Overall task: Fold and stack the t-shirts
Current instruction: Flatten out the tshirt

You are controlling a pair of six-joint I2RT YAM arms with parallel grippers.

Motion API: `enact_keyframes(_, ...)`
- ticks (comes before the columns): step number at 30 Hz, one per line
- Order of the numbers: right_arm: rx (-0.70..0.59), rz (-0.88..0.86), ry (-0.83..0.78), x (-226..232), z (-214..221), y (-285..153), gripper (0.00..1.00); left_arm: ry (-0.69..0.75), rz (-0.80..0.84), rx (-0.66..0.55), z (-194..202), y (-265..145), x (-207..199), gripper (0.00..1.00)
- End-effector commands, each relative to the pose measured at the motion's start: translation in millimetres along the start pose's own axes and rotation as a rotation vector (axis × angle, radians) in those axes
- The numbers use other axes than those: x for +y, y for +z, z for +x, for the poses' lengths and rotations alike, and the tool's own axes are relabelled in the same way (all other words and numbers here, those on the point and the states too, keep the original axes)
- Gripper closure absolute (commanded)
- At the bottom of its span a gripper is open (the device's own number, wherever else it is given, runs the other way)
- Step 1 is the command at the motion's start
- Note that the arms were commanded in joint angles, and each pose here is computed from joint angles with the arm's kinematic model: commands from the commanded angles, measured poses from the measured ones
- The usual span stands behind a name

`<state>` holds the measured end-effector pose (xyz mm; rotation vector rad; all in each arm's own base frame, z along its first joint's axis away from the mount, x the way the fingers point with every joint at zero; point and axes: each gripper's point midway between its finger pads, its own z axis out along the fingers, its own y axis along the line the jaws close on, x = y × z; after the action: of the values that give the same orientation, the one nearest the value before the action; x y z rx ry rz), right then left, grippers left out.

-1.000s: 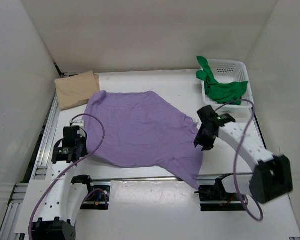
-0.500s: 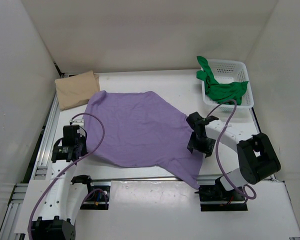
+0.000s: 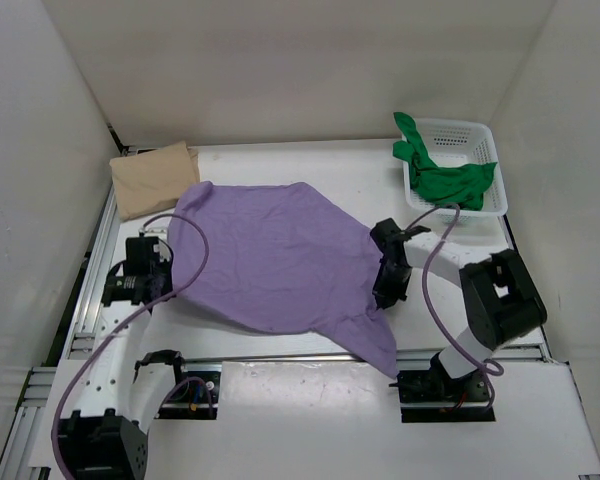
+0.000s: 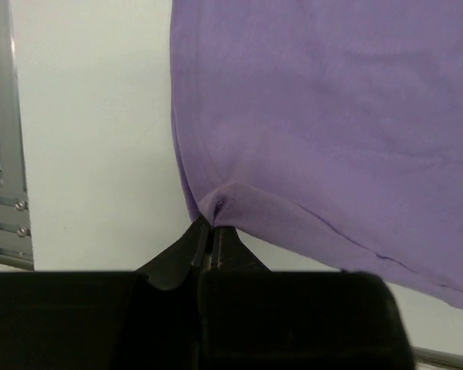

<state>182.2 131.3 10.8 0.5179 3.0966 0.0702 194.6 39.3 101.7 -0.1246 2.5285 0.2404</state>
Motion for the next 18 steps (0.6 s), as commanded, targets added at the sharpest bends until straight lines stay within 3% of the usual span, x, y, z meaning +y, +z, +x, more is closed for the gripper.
enact_keyframes(1,-0.17,-0.119,-0.064,52,-64,-38,1.0,-0.032,0.027,-0.177,-78,-20,-1,0.9)
enact_keyframes(3,-0.288,-0.136,-0.103,67,-99,-85,1.0,-0.038,0.07,-0.25,-121,-37,-5,0.9)
enact_keyframes(4,-0.358,-0.169,-0.112,78,-117,-112,1.0,-0.049,0.07,-0.325,-165,-56,-2,0.9)
enact_keyframes(5,-0.497,-0.262,-0.117,101,-148,-171,1.0,-0.054,0.078,-0.375,-190,-67,-1,0.9)
enact_keyframes(7,-0.628,-0.326,-0.14,113,-175,-228,1.0,-0.063,0.068,-0.429,-237,-76,2,0.9)
enact_keyframes(8,-0.675,-0.343,-0.125,112,-191,-250,1.0,-0.08,0.067,-0.548,-280,-113,9,0.9)
enact_keyframes(9,-0.787,-0.431,-0.119,119,-205,-310,1.0,-0.088,0.057,-0.588,-299,-124,12,0.9)
enact_keyframes(10,-0.834,-0.472,-0.107,120,-213,-336,1.0,-0.094,0.045,-0.603,-320,-121,14,0.9)
enact_keyframes(11,-0.868,-0.495,-0.082,115,-227,-354,1.0,-0.111,0.045,-0.714,-353,-158,21,0.9)
enact_keyframes(12,-0.953,-0.571,-0.068,114,-230,-398,1.0,-0.122,0.03,-0.751,-367,-169,25,0.9)
enact_keyframes(16,-1.049,-0.732,-0.016,97,-230,-455,1.0,-0.162,-0.011,-0.878,-413,-204,39,0.9)
enact_keyframes(18,-1.002,-0.752,-0.015,97,-224,-441,1.0,-0.168,-0.02,-0.889,-415,-208,42,0.9)
